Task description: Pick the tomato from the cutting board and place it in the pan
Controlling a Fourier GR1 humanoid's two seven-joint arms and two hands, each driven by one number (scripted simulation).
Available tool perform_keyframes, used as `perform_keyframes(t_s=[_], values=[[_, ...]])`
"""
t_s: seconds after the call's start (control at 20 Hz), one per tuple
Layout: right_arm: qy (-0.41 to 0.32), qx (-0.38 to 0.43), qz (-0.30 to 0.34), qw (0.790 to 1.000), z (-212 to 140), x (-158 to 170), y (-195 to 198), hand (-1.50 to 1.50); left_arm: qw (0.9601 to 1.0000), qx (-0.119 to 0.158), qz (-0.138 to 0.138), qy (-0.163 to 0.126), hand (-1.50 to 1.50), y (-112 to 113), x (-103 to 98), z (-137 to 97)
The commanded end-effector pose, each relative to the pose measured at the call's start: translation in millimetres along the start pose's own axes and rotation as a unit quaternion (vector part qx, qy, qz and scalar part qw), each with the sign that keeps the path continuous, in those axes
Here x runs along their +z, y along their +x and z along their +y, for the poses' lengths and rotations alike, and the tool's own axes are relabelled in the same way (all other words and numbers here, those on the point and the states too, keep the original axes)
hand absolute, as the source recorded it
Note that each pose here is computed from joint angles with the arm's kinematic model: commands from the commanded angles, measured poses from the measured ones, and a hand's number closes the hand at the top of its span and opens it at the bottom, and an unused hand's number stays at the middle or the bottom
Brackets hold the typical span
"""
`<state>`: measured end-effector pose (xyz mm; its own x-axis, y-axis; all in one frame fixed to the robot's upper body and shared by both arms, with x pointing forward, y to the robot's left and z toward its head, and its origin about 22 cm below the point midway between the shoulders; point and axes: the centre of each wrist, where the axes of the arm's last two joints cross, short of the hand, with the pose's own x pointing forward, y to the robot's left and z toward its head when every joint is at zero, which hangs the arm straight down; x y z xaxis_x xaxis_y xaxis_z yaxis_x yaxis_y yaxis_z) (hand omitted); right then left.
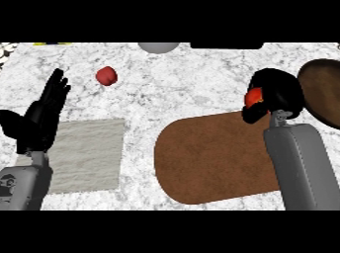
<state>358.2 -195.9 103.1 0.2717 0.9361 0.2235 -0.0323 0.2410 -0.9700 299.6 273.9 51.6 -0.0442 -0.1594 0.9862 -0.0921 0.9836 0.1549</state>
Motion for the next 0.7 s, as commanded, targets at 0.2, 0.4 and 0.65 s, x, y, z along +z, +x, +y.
perform_keyframes(t_s=[0.2,0.4,0.65], values=[[-0.196,-0.070,0.162,0.965,-55,-5,82,1.50,1.0000,0.004,0.002,-0.004,0.00,3,-8,-9],[-0.237,-0.149,0.175,0.944,-64,-28,51,1.50,0.9999,-0.006,-0.004,-0.007,0.00,-5,7,12],[-0.289,-0.213,0.199,0.912,-92,-54,10,1.50,1.0000,0.002,-0.008,-0.004,0.00,-8,11,-14]])
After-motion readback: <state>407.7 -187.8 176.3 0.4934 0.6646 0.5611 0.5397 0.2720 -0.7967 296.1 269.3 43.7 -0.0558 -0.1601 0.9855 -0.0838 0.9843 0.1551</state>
